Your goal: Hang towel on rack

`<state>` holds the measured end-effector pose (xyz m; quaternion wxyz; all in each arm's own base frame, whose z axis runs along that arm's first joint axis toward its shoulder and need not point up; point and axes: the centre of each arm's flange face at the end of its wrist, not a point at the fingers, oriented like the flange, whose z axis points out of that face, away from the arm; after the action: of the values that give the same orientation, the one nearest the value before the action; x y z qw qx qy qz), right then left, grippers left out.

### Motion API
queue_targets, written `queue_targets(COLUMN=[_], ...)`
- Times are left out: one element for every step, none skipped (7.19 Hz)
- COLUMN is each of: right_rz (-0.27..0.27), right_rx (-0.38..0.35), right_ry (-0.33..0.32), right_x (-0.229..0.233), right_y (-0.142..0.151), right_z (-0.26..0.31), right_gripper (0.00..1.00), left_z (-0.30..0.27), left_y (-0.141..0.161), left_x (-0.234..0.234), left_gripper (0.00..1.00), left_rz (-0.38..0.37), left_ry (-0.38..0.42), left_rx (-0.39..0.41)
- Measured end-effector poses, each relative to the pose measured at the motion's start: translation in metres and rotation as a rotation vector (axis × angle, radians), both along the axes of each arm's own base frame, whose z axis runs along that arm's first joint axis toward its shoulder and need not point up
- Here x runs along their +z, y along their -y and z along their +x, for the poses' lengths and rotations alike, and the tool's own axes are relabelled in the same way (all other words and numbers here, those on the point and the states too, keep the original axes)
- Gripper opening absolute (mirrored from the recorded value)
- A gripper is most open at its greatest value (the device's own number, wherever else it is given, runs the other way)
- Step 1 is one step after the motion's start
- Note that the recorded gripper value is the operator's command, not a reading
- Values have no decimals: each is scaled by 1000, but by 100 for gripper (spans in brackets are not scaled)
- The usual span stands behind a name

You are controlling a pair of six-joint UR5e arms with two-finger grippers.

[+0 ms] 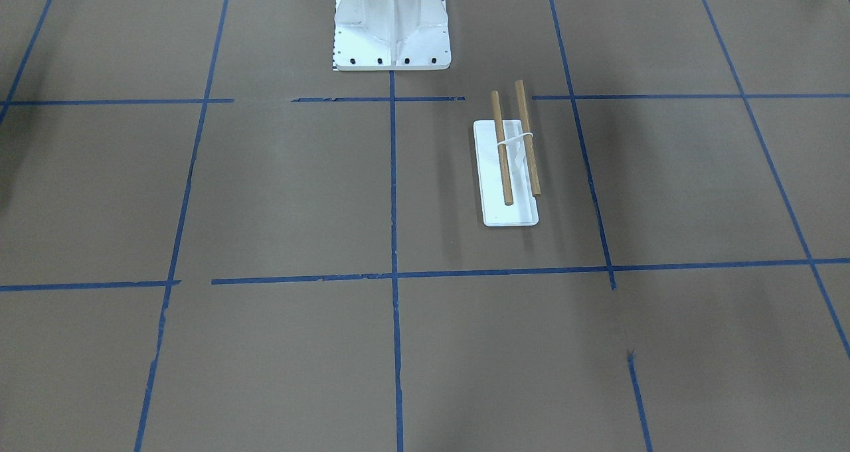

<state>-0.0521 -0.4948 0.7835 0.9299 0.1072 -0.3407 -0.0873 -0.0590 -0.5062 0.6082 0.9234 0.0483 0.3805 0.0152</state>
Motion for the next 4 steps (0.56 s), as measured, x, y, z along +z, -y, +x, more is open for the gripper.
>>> queue_targets(right_rz=[4,12,25,32], right_rx=[-6,-14,-26,-32], right_ry=[-2,0,3,9], right_x=[0,-1,-2,-2], right_y=[0,1,1,1], right_z=[0,0,2,6], right_gripper=[0,0,0,0], left_z=[0,0,0,0], left_y=[0,0,0,0], left_x=[-1,-2,-4,-5], left_gripper=[100,100,100,100], left_rz=[2,5,7,9], left_ry=[0,0,0,0], left_rx=[0,0,-1,-1])
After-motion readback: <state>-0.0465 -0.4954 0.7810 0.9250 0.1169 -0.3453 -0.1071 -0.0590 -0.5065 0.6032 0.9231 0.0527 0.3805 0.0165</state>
